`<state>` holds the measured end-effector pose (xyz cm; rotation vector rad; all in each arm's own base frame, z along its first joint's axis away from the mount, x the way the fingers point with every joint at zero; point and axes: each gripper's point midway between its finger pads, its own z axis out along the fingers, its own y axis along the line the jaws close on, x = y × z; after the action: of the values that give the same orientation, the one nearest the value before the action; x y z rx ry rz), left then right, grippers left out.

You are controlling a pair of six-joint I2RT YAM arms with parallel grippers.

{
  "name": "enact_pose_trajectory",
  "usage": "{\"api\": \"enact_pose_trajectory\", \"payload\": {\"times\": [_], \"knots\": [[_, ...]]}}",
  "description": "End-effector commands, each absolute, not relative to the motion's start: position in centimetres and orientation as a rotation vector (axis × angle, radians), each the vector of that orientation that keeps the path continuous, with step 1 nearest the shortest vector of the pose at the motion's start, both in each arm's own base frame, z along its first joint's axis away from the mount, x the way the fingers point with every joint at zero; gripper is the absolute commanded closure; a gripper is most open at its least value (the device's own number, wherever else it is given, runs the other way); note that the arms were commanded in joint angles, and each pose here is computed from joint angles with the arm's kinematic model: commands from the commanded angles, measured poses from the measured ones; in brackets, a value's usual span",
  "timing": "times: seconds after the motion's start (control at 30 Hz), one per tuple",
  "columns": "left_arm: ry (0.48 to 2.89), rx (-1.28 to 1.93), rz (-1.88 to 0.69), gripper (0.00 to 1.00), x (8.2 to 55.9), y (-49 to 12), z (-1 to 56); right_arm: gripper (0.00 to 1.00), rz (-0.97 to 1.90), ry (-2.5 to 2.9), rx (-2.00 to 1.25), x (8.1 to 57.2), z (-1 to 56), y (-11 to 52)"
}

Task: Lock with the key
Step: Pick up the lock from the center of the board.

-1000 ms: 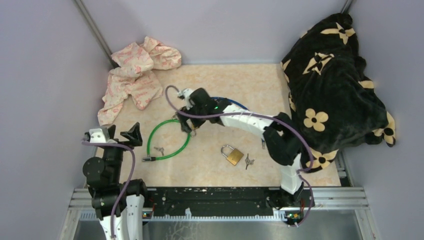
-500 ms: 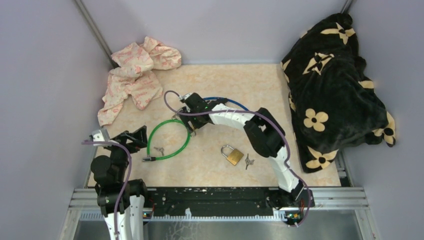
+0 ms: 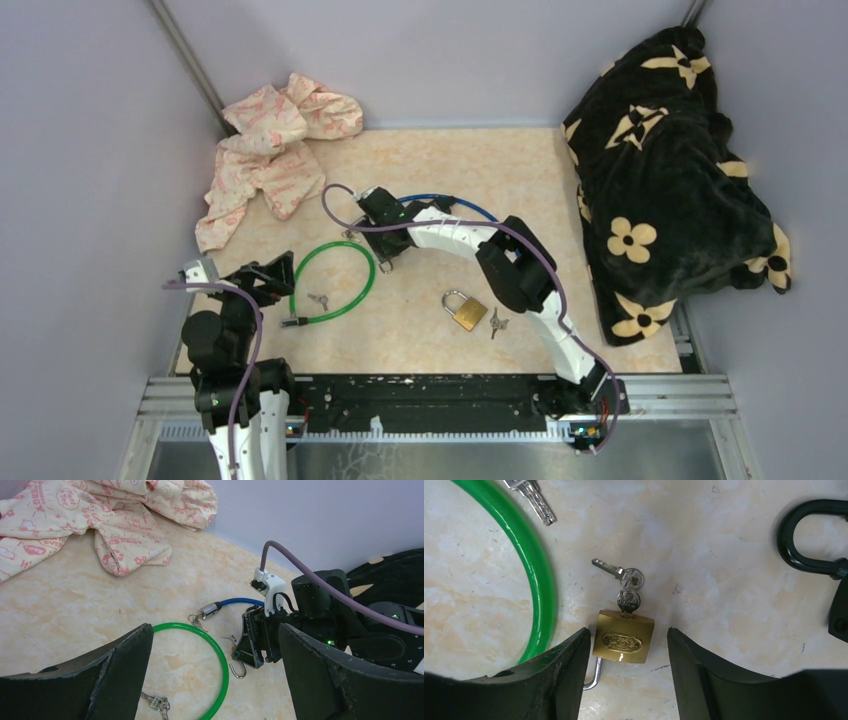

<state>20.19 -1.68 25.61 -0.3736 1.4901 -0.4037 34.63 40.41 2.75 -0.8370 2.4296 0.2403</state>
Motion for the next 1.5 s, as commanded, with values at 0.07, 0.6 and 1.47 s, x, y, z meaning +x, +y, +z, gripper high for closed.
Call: {"api": "enact_pose_trajectory", "payload": {"times": [0.07, 0.6, 1.47], "knots": [[1.461, -0.356, -0.415, 0.02, 20.2, -1.9, 26.2, 0.48, 0.114, 2.431, -0.84, 35.7, 1.8, 39.3], [1.471, 0.582, -0.395, 0.31, 21.5, -8.7, 25.0, 1.0, 0.741, 2.285, -0.584, 32.9, 11.0, 39.6], [0.736, 1.49, 0.462, 0.19, 23.5, -21.1, 20.1, 1.0, 1.291, 1.822, 0.028, 28.0, 24.7, 36.2]]}}
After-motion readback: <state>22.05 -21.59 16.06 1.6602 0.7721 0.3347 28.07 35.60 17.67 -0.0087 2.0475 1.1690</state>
